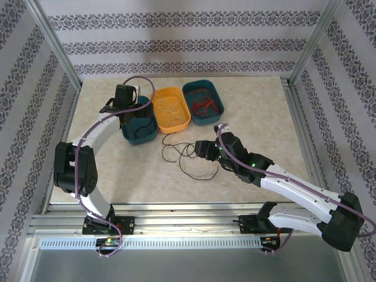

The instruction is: Untangle the cables

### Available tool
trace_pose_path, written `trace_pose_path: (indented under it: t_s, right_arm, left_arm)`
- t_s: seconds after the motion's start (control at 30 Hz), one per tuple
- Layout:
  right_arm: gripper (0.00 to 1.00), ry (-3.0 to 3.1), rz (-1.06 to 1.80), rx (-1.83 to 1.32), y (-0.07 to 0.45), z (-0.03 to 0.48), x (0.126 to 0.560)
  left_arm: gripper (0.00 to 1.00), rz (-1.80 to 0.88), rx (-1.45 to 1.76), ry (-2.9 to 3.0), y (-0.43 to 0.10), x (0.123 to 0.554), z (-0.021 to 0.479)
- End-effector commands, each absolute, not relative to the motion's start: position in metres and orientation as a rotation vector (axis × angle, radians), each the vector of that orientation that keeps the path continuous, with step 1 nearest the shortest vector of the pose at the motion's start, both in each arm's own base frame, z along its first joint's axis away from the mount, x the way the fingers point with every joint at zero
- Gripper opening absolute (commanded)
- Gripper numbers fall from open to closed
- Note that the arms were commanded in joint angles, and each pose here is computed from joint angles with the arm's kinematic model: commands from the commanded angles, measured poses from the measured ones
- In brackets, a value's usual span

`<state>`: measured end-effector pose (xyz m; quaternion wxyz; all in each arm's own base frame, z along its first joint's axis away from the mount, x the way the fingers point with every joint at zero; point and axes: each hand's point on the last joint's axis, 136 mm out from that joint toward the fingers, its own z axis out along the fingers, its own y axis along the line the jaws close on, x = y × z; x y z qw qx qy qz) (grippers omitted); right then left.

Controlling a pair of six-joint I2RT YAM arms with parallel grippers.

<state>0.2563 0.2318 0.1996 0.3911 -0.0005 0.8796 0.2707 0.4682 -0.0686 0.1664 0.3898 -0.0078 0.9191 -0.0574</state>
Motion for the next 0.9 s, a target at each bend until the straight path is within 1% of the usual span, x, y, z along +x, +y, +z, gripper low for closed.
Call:
trace_pose_path:
  t_s: [0.0,0.13,0.3,0.57,0.6,0.7,0.87]
  right_arm:
    - [0.67,2.245,0.59,0.036,0.218,0.201,0.262]
    - [0.66,2.303,0.504,0.07,0.209,0.189,0.263]
    - [0.64,2.381,0.474,0.065,0.216,0.169,0.265]
    - [0.62,2.479,0.423,0.069,0.229,0.138,0.279]
    - [0.61,2.494,0.421,0.076,0.23,0.132,0.283]
    - [0.58,2.538,0.431,0.083,0.237,0.117,0.29]
    - [0.55,2.588,0.416,0.089,0.245,0.096,0.302]
  left_arm:
    - [0.99,-0.197,-0.021,2.371,-0.068,0.443,0.173]
    - [0.99,-0.3,-0.026,2.359,-0.083,0.415,0.179]
    - [1.0,-0.461,-0.041,2.331,-0.108,0.377,0.179]
    - [1.0,-0.627,0.067,2.342,-0.163,0.312,0.143]
    - [0.97,-0.652,0.069,2.334,-0.169,0.306,0.139]
    - [0.79,-0.697,0.076,2.325,-0.18,0.296,0.124]
    - [0.68,-0.658,0.075,2.361,-0.183,0.297,0.1]
